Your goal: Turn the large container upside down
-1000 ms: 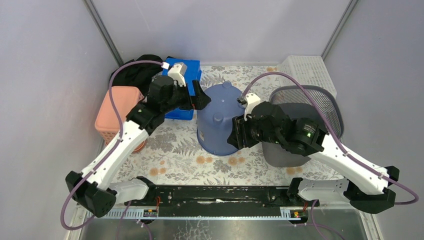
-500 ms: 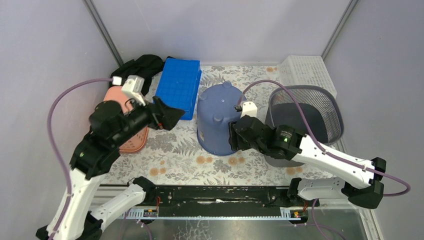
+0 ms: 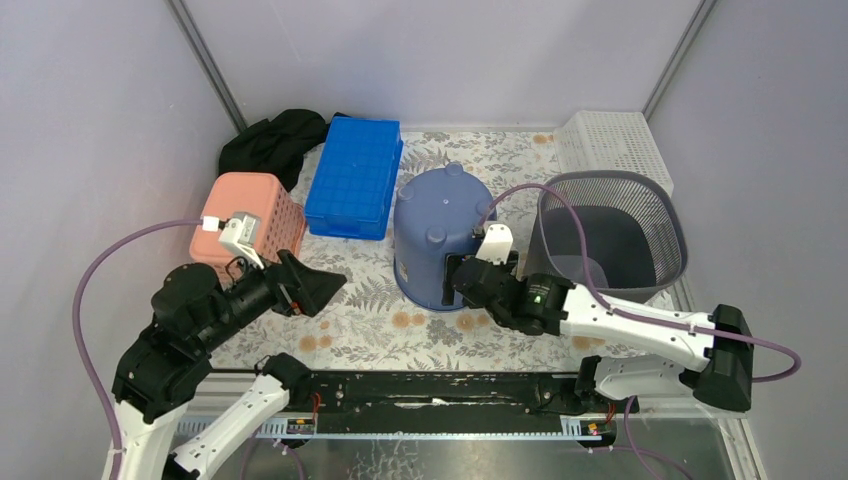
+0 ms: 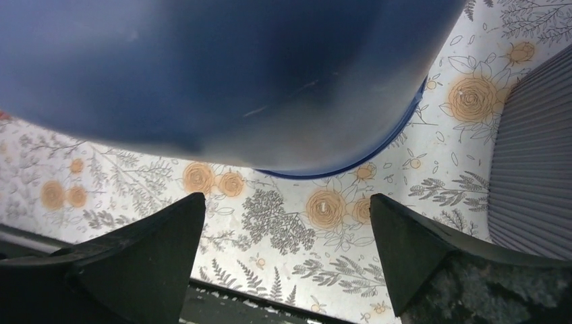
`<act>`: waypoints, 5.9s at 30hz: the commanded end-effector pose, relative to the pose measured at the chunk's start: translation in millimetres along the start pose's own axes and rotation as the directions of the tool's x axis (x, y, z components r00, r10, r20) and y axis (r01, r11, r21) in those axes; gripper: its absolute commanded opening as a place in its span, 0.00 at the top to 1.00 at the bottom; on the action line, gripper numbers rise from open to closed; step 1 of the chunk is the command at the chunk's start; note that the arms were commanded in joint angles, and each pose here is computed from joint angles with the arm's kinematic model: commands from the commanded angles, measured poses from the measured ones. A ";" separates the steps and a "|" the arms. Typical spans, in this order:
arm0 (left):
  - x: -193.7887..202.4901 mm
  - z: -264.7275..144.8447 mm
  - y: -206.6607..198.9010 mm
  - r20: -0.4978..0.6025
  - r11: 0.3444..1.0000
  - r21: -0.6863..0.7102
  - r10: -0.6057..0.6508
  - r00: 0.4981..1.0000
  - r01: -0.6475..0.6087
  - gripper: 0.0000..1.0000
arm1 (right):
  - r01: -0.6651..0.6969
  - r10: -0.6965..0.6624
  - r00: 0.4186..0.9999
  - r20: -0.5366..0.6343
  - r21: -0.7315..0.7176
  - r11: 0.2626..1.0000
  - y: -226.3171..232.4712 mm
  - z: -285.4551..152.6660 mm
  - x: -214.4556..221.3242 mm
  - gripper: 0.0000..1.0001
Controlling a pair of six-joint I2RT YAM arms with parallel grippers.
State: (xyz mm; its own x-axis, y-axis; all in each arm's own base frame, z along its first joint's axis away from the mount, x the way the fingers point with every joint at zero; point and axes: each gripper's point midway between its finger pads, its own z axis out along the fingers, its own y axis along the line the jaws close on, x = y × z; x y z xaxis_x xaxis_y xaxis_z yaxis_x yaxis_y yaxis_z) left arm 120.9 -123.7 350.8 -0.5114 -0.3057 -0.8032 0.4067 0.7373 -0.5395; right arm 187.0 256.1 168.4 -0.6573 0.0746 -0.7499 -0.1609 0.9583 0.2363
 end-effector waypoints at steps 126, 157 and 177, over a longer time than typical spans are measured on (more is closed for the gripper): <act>61.3 50.7 39.2 -0.185 0.988 -0.111 -0.130 0.974 0.111 0.00 | -0.261 0.153 0.954 -0.260 -0.458 0.850 13.5 71.1 -182.3 0.01; 59.3 44.6 14.4 -0.257 0.993 -0.016 -0.116 0.959 0.115 0.00 | -0.084 0.118 0.977 -0.177 0.186 0.979 -105.5 -92.5 -201.0 0.01; 92.2 68.2 24.3 -0.378 0.994 0.012 -0.095 0.921 0.107 0.00 | 0.031 0.130 0.900 -0.416 0.358 0.933 -140.2 -51.4 -134.5 0.34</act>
State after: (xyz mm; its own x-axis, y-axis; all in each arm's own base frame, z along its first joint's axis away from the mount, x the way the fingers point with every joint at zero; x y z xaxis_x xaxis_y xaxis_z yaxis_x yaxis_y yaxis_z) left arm 131.5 -169.0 240.8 -0.8258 -0.1368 -0.5471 0.2916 0.7268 -0.6219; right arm 263.0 95.8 276.2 -0.8999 0.1011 -0.4243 0.1146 0.9934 -0.0064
